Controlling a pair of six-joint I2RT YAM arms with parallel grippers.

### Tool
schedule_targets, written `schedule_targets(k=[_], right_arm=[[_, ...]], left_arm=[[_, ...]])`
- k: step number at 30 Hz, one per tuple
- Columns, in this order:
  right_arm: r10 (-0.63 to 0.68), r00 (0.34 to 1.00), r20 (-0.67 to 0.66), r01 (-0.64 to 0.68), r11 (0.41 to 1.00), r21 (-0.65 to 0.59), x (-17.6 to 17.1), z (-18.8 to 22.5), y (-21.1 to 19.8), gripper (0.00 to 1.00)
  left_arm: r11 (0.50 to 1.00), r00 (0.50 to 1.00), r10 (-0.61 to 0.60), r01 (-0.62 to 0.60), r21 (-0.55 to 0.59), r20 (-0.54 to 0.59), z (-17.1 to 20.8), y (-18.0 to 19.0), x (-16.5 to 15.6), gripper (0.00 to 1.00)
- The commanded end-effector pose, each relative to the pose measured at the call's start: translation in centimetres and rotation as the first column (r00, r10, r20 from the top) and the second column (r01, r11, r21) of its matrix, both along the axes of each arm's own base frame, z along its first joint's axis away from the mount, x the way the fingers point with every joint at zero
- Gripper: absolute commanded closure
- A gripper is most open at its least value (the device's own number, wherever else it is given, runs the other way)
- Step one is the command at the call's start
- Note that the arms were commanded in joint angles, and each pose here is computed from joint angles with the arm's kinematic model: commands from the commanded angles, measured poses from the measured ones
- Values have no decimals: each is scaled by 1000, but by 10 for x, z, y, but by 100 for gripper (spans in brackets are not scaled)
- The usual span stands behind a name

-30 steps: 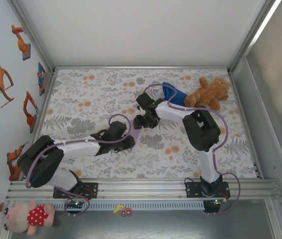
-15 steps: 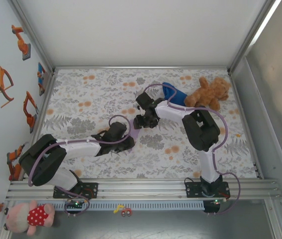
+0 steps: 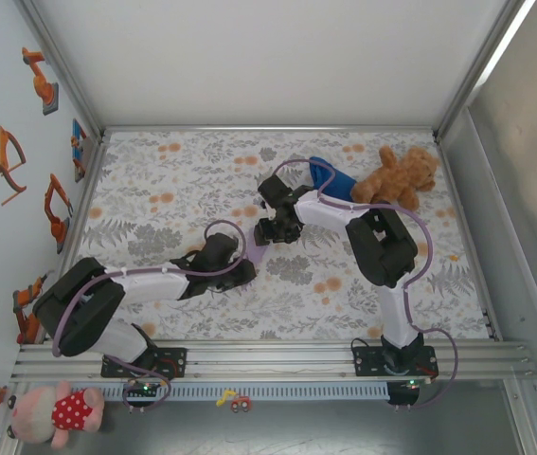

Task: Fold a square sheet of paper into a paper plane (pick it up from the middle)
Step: Fold the wing for the fifth time at the center of the table.

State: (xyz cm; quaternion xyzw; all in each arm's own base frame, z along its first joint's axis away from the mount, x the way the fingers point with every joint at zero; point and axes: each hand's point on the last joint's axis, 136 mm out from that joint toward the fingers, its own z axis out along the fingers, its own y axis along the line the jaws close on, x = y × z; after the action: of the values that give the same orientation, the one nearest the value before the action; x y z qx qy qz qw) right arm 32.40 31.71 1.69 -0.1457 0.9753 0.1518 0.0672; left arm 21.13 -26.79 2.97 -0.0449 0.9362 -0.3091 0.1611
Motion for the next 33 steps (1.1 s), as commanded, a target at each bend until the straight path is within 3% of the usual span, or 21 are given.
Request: schedule_targets(k=[1,7,14,25,33], right_arm=[[-20,996,-90,8,992,-129,-16,-66,-22,41],[-22,995,-98,8,991,-136,-18,-69,-23,42],[-24,995,-102,10,991,-137,-18,-69,-22,42],[-23,995,-99,10,991,-136,-17,-67,-23,42],[-29,994,-105,13,990,-141,-18,-69,-24,43]], left_arm=[[1000,999,-16,17,-7,45,12,1,2,69],[995,993,-73,66,69,97,13,4,2,58],[976,972,-167,139,168,168,9,0,5,55],[960,969,-199,163,226,147,-6,-5,9,57],[953,975,-196,165,253,101,-22,4,1,65]])
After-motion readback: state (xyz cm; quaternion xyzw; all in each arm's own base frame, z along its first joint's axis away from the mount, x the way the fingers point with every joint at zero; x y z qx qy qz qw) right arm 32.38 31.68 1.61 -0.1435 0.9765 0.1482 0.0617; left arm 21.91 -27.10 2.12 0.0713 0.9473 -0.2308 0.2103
